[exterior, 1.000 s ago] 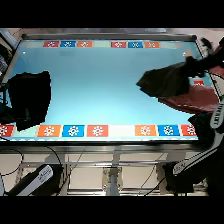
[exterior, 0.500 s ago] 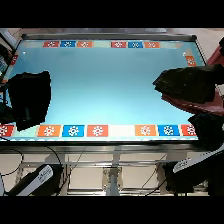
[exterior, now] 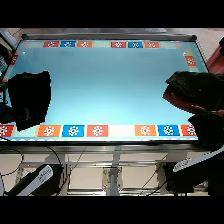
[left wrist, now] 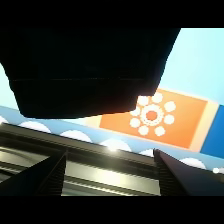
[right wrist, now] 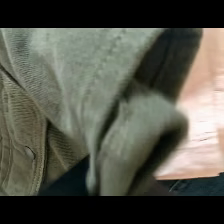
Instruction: Fold the clothes and pants, and hang the long-sleeved shirts on hangers.
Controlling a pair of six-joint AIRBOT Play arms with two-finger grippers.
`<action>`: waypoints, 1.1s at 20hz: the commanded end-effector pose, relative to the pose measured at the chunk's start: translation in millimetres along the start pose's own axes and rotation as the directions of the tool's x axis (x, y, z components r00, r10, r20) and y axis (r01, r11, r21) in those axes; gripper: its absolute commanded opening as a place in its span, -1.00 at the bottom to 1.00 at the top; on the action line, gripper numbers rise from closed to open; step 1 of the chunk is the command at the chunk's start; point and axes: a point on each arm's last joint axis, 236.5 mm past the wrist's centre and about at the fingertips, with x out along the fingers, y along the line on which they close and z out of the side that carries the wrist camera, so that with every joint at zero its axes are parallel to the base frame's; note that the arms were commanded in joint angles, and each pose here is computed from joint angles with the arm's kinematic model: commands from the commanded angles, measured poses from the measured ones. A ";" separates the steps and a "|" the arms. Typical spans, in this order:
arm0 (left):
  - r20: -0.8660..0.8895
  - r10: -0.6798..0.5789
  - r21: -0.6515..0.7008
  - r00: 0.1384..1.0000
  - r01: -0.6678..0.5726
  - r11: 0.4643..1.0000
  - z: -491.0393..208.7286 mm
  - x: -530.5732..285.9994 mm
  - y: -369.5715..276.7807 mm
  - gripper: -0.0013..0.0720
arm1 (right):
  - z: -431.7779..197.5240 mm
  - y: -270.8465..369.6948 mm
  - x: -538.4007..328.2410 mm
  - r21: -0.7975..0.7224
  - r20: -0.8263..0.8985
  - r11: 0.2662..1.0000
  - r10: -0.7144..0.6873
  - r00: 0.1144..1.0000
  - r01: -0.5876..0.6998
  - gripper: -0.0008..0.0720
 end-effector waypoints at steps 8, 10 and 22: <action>0.010 0.004 0.001 1.000 -0.004 1.000 2.4 0.2 0.9 0.75 | 28.1 24.1 -41.6 -0.037 0.186 0.999 0.021 0.982 -0.015 -0.02; 0.010 0.004 0.001 1.000 -0.004 1.000 2.4 0.2 0.9 0.74 | 32.8 68.5 -66.7 -0.097 0.247 0.988 0.137 0.959 -0.116 -0.02; 0.009 0.004 0.001 1.000 -0.004 1.000 2.1 0.2 0.9 0.74 | -265.6 385.6 -35.1 -0.741 -0.350 0.527 0.226 0.909 -0.416 -0.91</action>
